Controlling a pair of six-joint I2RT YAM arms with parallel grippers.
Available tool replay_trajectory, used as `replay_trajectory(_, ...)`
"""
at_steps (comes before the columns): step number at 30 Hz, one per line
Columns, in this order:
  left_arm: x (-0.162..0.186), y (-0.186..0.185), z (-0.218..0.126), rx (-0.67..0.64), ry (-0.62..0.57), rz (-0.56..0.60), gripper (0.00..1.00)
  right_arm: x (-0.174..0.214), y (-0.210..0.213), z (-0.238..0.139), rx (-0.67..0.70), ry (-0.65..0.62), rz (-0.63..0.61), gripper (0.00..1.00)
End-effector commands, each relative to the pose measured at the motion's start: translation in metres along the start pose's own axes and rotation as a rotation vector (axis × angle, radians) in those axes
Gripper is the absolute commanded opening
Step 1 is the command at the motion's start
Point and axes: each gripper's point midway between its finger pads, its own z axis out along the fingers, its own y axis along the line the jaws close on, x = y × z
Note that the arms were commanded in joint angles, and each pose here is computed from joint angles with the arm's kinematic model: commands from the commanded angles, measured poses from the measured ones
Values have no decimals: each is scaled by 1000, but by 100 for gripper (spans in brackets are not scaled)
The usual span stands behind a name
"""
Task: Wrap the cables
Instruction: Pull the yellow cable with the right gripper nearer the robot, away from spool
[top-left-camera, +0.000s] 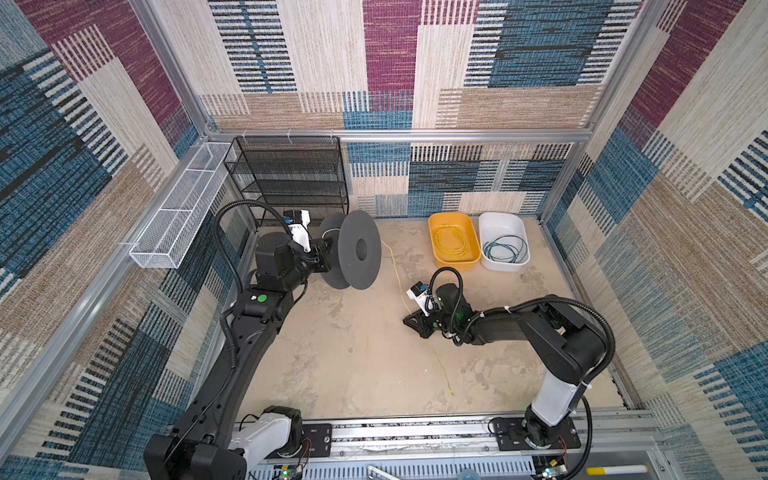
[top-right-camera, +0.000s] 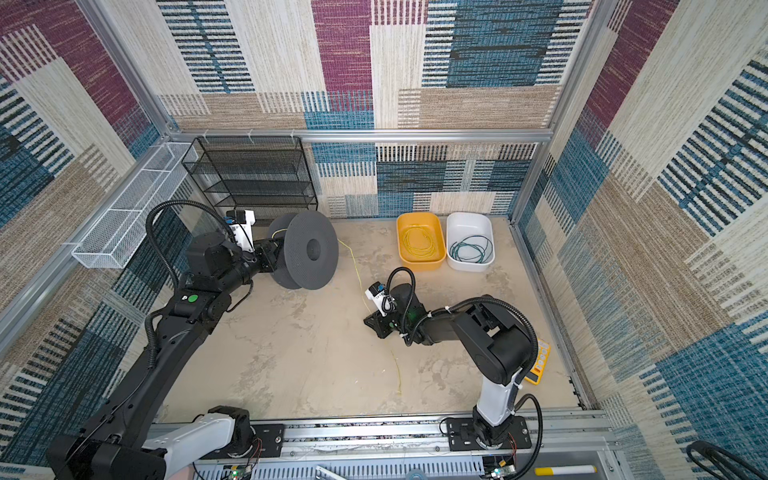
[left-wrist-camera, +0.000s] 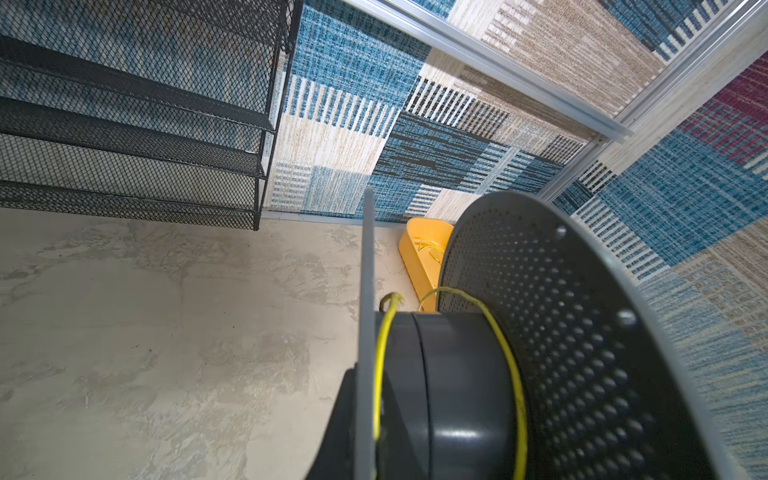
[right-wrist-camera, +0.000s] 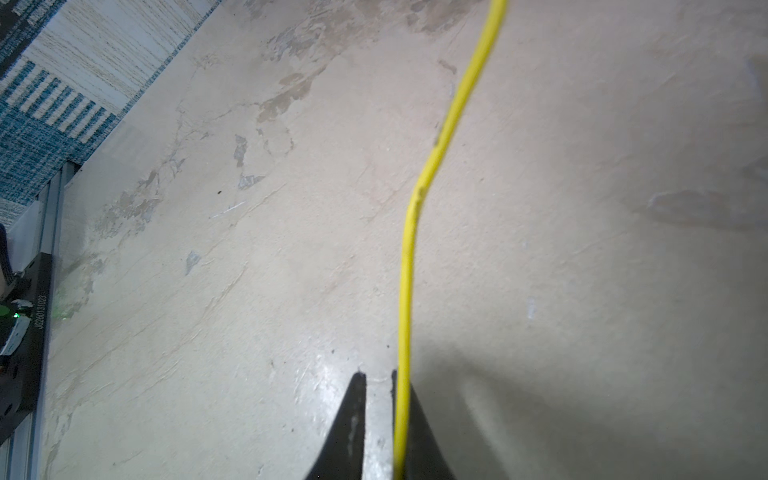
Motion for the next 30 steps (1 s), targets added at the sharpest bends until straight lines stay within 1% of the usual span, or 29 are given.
replay_trajectory(1,-30,-3,-3,4,-107,10,0,-10,9,-6,-19,-45,-9,7)
replay_trajectory(3,-34,1,-4,-18,-123,-3,0,-9,14,-10,-27,-52,-6,0)
replay_trajectory(8,-51,15,-4,-67,-180,-63,0,-2,32,-17,-49,-54,-13,0)
replay_trajectory(15,-76,32,-9,-151,-271,-100,0,5,52,-32,-47,-70,-40,0)
replay_trajectory(20,-84,46,-11,-205,-318,-126,0,11,70,-38,-58,-69,-77,0)
replay_trajectory(30,-90,67,-14,-292,-358,-132,0,25,97,-50,-80,-63,-110,0)
